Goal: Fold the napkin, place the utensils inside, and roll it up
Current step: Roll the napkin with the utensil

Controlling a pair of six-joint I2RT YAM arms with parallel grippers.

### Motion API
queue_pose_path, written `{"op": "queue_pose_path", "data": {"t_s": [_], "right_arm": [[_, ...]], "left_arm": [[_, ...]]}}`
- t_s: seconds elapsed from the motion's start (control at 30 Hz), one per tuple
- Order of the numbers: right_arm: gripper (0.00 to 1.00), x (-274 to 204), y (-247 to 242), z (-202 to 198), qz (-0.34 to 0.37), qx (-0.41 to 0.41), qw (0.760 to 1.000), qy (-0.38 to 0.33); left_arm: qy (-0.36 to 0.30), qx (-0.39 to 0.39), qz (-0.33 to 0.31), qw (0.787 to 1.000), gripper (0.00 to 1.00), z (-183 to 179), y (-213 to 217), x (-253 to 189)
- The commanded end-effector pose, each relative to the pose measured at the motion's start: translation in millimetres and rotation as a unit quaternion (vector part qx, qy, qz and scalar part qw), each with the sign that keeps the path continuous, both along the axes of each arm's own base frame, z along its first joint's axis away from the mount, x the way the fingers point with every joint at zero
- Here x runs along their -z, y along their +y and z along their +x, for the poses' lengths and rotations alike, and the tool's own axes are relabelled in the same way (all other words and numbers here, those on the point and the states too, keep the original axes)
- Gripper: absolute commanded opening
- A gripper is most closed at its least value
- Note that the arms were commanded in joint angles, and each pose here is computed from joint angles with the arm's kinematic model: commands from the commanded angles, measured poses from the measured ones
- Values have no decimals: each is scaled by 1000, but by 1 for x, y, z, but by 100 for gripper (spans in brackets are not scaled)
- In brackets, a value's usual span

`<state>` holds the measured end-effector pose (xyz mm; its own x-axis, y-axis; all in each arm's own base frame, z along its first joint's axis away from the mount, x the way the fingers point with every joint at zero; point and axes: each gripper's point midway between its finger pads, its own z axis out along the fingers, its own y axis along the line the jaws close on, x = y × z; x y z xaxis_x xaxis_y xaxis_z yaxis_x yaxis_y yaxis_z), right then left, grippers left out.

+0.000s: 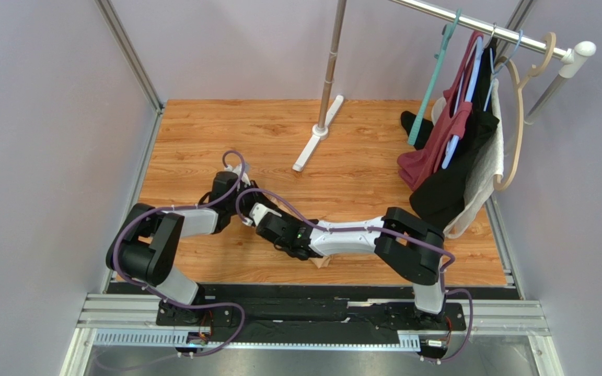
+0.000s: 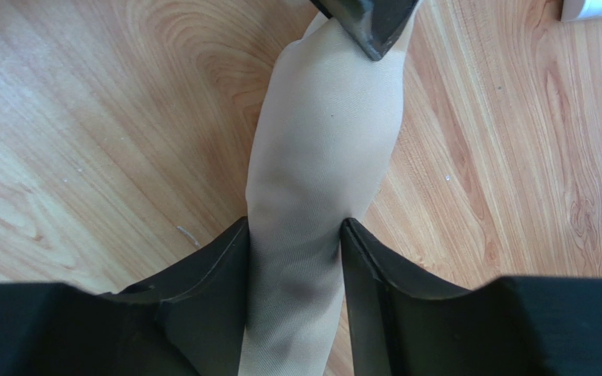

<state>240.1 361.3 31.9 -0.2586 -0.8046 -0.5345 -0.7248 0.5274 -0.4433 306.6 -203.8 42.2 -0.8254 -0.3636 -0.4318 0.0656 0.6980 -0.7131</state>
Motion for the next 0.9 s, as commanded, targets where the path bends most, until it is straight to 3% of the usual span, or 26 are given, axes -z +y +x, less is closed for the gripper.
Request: {"op": "queue_pose_path", "data": {"t_s": [0.0, 0.1, 0.13, 0.2, 0.3, 0.7, 0.87], "right_arm": [[41, 3, -4, 13, 20, 26, 999, 9], [34, 8, -3, 13, 64, 28, 995, 73], [33, 11, 2, 4, 83, 11, 990, 114], [31, 6, 6, -1, 124, -7, 978, 165], [29, -7, 9, -6, 182, -11, 957, 227], [28, -25, 14, 1, 309, -32, 881, 358], [27, -21, 15, 6, 331, -30, 864, 377]], "left_arm": [[-11, 12, 7, 1000, 11, 2, -1, -5], [-27, 16, 0, 1000, 22, 2, -2, -13], [-31, 16, -1, 999, 38, 2, -2, -16], [-42, 7, 3, 999, 54, 4, 2, -24], [-55, -14, 19, 998, 62, 7, 15, -33], [-55, 0, 34, 998, 64, -6, 24, -30], [-47, 1, 32, 998, 64, -7, 23, -20]]}}
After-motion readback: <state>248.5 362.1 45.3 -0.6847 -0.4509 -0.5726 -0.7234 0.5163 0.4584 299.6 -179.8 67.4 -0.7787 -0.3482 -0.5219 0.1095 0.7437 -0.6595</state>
